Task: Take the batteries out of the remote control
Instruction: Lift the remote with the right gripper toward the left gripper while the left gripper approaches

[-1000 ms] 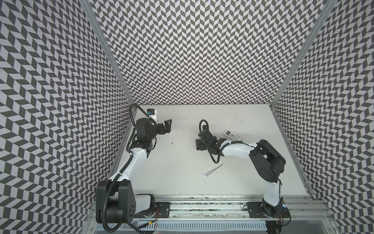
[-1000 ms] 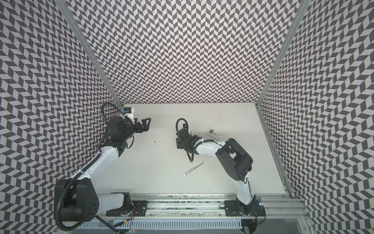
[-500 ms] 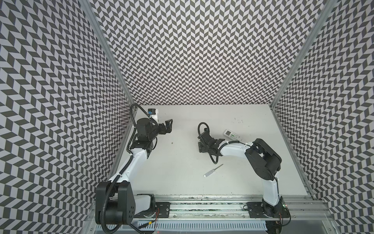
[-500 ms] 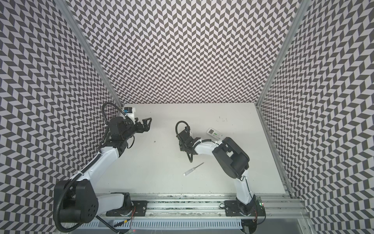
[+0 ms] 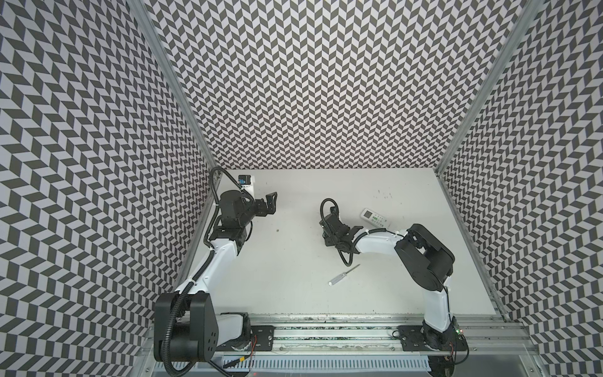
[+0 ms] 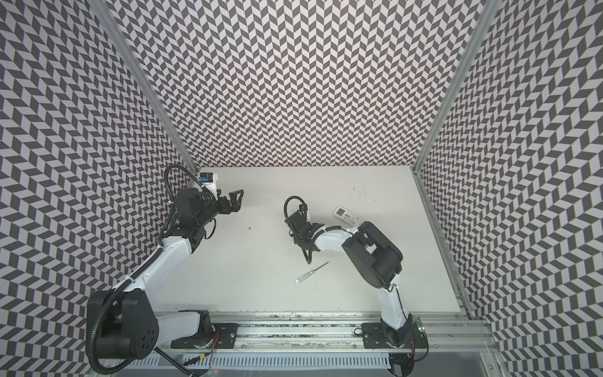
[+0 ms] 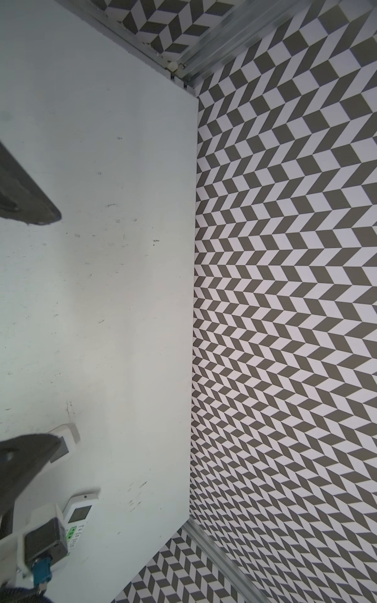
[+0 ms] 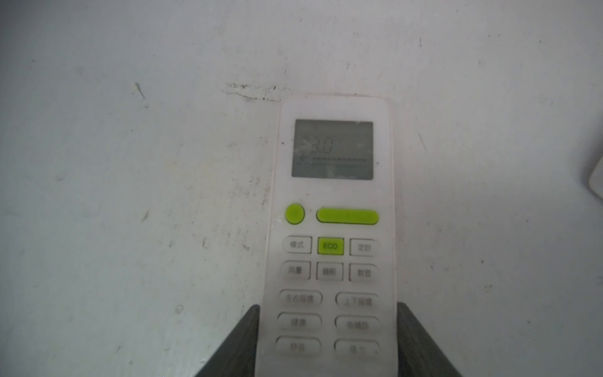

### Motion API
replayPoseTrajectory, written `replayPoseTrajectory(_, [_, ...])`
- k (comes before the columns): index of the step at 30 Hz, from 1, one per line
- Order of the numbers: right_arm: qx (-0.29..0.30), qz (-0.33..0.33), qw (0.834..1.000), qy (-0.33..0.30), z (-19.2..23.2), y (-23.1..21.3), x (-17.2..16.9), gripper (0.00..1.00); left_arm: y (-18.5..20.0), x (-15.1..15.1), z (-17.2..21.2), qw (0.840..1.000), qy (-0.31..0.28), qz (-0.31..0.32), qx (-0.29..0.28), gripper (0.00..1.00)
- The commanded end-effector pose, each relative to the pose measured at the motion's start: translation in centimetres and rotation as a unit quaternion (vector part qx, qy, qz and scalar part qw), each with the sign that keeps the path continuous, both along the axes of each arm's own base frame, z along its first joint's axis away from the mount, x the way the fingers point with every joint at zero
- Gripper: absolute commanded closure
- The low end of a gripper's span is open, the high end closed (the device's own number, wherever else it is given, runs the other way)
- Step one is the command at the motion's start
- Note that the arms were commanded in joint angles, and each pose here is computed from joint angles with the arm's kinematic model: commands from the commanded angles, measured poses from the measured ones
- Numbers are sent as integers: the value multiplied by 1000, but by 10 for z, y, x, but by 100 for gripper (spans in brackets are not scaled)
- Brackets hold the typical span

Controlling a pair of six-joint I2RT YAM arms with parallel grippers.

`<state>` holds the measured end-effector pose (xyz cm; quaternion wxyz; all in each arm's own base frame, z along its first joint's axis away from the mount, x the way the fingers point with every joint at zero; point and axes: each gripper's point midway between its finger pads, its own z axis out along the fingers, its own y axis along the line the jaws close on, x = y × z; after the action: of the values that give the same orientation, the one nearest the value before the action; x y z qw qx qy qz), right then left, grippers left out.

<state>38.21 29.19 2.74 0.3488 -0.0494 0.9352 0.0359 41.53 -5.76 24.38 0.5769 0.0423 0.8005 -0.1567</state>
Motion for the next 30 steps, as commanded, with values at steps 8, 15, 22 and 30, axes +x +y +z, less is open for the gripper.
replayPoseTrajectory(8, [9, 28, 998, -61, 50, -14, 5, 55, -10, -3, 26, 997, -41, -43, 57, 0])
replayPoseTrajectory(15, [39, 83, 986, -140, 116, -13, 4, 56, -41, -9, 33, 981, -58, -141, 117, 0])
replayPoseTrajectory(22, [39, 174, 950, -258, 180, -17, -14, 56, -73, -12, 37, 940, -63, -218, 254, 0])
replayPoseTrajectory(30, [29, 292, 897, -332, 206, -12, -50, 57, -113, -29, 20, 850, -79, -336, 399, 3])
